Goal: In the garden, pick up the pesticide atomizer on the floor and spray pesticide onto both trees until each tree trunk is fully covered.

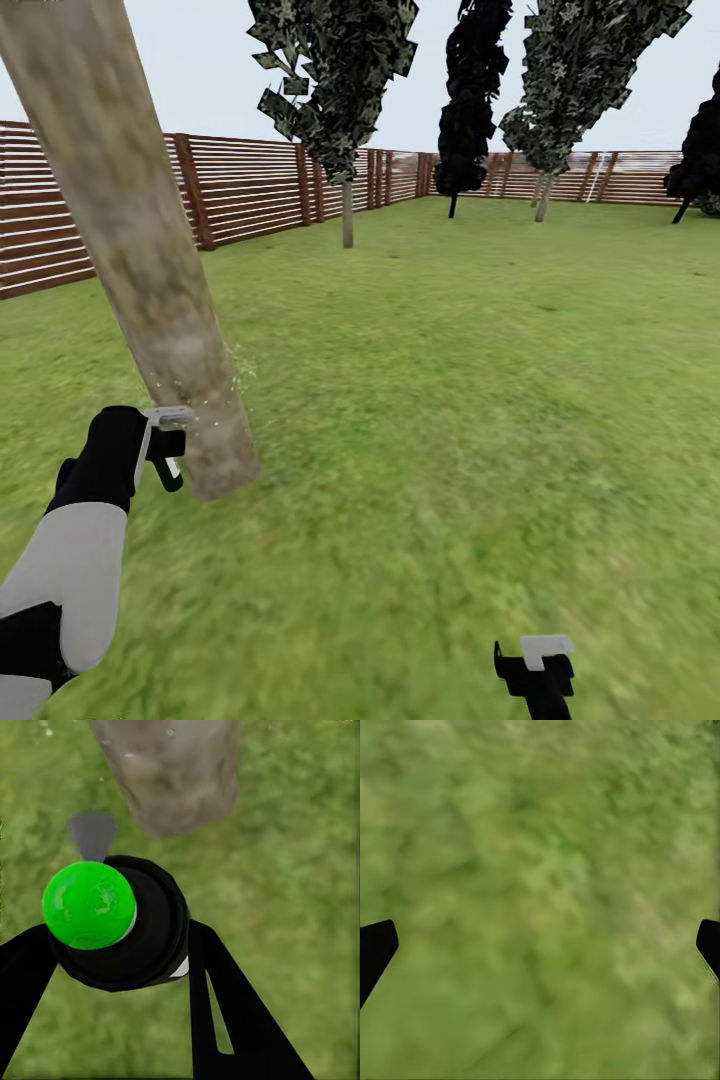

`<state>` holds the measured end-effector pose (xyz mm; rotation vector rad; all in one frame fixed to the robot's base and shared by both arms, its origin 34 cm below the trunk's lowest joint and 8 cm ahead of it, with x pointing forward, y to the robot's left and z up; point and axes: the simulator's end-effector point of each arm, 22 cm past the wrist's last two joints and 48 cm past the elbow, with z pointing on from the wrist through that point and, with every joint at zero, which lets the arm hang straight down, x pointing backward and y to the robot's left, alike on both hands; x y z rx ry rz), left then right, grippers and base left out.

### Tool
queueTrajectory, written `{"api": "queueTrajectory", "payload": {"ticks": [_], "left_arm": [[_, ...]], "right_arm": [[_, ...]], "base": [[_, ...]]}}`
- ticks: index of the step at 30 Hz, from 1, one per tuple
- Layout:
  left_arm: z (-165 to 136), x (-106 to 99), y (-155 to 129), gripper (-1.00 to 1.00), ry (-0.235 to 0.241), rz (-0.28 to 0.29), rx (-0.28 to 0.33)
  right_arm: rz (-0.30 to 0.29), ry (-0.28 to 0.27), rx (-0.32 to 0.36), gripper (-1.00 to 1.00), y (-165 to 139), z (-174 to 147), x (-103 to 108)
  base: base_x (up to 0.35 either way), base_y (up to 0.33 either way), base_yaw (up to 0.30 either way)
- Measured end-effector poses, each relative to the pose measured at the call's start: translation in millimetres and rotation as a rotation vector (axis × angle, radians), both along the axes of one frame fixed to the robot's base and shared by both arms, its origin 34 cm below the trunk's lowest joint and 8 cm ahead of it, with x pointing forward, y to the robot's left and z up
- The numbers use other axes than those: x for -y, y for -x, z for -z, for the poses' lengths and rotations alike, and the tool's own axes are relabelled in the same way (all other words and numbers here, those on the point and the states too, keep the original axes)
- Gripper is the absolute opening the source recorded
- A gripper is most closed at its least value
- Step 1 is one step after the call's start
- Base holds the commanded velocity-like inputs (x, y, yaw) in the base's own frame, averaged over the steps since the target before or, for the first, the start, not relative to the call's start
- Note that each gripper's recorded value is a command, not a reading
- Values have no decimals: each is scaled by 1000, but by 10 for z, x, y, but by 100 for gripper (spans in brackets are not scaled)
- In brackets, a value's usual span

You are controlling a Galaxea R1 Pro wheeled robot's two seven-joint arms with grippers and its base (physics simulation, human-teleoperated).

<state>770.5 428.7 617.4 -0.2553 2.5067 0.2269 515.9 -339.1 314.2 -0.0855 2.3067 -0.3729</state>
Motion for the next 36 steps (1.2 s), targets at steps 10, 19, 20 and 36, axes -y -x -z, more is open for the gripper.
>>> {"api": "queueTrajectory", "payload": {"ticks": [10, 19, 20, 36], "left_arm": [[4, 19, -2, -100, 6, 1, 1], [10, 22, -1, -100, 6, 2, -1], [11, 21, 0, -100, 6, 1, -1], [21, 6, 6, -100, 2, 1, -4]], "right_arm": [[-1, -2, 0, 100, -1, 0, -18], [0, 0, 0, 100, 1, -2, 1], [1, 1, 0, 100, 1, -2, 8], [0, 1, 0, 100, 1, -1, 6]], "base": [[175, -232, 272], [239, -177, 144], [231, -192, 1], [112, -256, 0]]}}
